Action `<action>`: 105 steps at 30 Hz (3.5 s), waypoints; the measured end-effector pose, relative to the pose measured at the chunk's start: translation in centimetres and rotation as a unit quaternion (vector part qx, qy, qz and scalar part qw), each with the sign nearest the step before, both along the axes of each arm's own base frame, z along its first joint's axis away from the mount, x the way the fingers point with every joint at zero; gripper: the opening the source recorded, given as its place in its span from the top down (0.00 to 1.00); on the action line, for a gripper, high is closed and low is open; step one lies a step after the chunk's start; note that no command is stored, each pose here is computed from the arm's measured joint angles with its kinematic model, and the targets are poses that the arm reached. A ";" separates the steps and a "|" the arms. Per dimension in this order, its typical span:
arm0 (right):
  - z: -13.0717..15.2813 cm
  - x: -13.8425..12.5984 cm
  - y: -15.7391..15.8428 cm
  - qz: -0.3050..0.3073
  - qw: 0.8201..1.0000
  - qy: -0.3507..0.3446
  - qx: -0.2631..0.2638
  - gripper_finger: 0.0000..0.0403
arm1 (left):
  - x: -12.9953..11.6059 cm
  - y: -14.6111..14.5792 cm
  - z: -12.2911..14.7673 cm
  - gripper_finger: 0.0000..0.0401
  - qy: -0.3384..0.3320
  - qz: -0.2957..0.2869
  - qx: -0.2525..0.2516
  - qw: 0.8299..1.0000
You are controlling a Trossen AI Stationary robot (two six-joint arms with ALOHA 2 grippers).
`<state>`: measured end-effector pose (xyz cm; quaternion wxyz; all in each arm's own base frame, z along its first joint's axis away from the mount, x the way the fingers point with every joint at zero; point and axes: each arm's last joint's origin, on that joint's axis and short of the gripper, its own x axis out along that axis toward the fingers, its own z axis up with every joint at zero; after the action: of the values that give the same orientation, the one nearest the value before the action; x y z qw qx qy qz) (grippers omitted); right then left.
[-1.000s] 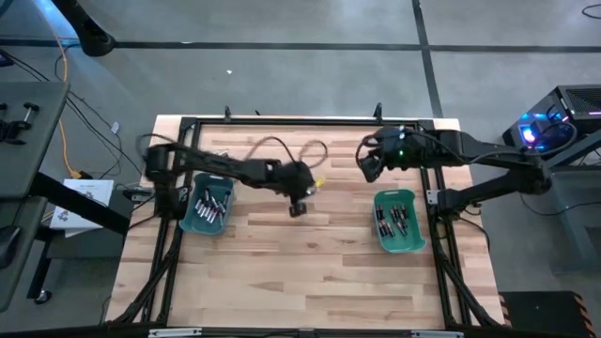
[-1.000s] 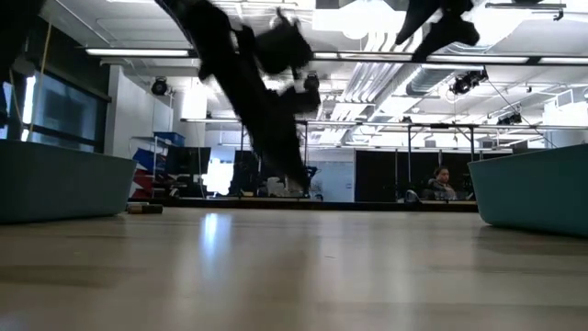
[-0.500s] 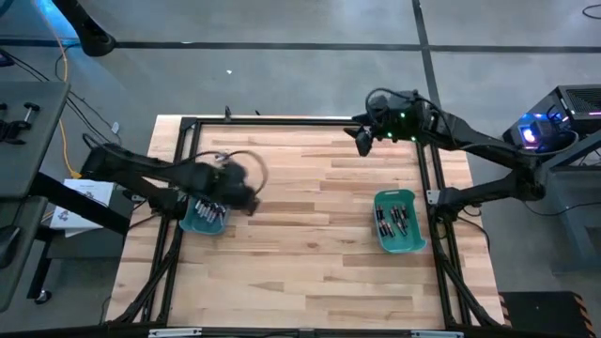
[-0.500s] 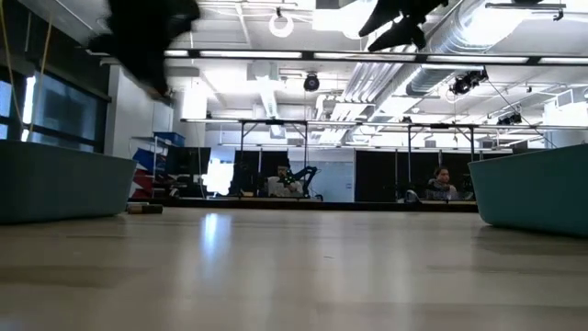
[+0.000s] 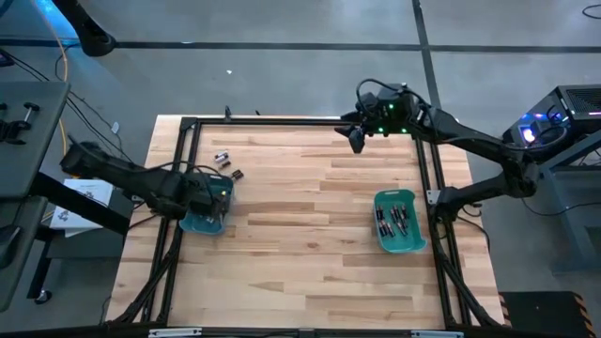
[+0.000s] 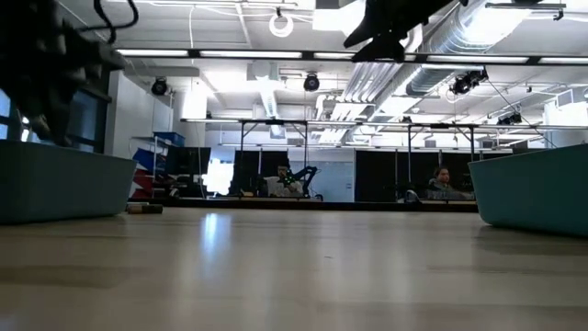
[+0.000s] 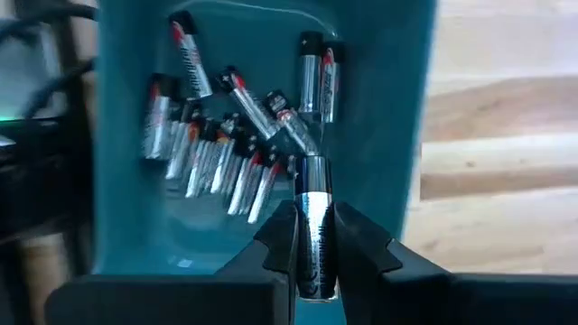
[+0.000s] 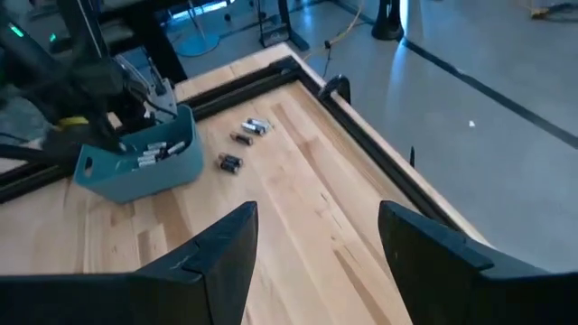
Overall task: Sort batteries
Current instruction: Put the silver battery into the blue bin
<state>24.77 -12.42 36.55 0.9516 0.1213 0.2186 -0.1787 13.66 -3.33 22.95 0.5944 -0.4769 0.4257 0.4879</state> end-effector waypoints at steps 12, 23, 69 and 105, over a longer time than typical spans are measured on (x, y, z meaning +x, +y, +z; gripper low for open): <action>0.6 0.3 -0.1 -0.014 0.999 -0.040 0.012 0.44 | 1.3 1.9 -3.9 0.91 0.087 -0.001 -0.032 0.996; 0.8 0.3 -0.1 -0.038 0.995 -0.066 0.058 0.44 | 1.5 2.7 -7.6 0.87 0.133 -0.024 -0.040 0.990; 0.9 1.4 2.3 0.011 0.991 -0.081 0.103 0.44 | 3.6 19.8 -0.1 0.46 0.077 -0.142 0.067 0.985; 0.9 2.0 3.9 0.034 0.990 -0.079 0.111 0.44 | 2.5 25.6 -9.8 0.71 0.183 -0.336 -0.088 0.920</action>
<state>26.73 -8.48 37.48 0.9521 0.2324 0.1651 -0.1109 16.17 22.31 13.10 0.5905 -0.2584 0.7038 0.2985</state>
